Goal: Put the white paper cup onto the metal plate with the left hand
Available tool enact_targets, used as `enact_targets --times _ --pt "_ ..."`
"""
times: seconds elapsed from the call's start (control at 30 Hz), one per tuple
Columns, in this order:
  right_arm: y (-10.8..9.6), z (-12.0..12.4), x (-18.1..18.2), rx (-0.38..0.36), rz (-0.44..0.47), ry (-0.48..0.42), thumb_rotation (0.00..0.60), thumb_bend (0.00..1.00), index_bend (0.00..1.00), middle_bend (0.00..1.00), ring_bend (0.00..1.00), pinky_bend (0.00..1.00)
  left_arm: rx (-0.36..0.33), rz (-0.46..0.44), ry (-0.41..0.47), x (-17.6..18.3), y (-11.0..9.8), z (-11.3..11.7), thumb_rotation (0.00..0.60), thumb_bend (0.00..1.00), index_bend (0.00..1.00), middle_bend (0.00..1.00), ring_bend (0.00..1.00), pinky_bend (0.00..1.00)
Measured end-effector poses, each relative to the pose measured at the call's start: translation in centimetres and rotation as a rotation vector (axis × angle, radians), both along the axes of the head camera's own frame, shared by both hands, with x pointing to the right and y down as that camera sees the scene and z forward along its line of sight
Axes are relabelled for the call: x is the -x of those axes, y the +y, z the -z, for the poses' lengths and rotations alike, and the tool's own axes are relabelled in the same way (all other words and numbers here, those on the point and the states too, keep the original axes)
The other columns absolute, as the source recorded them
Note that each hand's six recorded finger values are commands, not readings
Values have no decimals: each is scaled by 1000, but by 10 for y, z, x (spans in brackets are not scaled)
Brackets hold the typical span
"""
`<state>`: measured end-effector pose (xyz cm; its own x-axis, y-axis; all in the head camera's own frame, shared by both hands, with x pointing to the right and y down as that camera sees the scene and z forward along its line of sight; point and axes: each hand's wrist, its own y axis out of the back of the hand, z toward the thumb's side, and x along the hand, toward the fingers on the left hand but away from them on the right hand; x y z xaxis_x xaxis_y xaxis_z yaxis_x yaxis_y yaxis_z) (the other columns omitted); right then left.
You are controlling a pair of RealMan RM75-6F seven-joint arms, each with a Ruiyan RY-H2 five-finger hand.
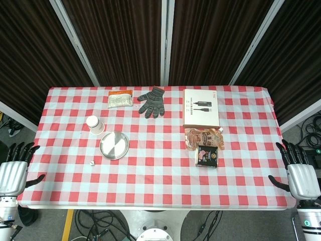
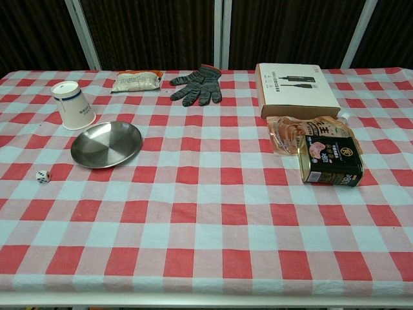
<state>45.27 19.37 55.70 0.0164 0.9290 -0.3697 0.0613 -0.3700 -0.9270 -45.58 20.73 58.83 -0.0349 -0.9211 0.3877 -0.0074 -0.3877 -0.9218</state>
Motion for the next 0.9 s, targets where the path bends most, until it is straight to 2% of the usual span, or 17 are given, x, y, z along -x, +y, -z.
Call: enact_targets --times 0.23,0.4,0.47,0.57,0.67,0.9 --pt "-2 0 4 3 21 -21 600 84 0 17 0 0 19 23 -4 3 6 0 600 0 172 124 63 15" --pt "-5 7 4 -22 29 -21 600 90 0 19 0 0 32 -10 22 -5 -3 -2 600 0 190 149 73 37" --pt "-6 11 4 -34 35 -22 600 89 0 27 0 0 28 -33 40 -11 -12 -3 600 0 234 229 159 147" --pt "-7 15 3 -50 35 -23 600 89 0 42 0 0 44 -56 87 -21 -22 -10 600 0 318 400 364 454" --pt "-8 17 1 -55 35 -18 600 89 0 49 0 0 96 -79 140 -32 -31 -23 600 0 390 546 534 659" --pt "-11 17 0 -44 31 -8 600 90 0 69 0 0 264 -155 215 -64 -52 -71 600 37 435 734 743 853"
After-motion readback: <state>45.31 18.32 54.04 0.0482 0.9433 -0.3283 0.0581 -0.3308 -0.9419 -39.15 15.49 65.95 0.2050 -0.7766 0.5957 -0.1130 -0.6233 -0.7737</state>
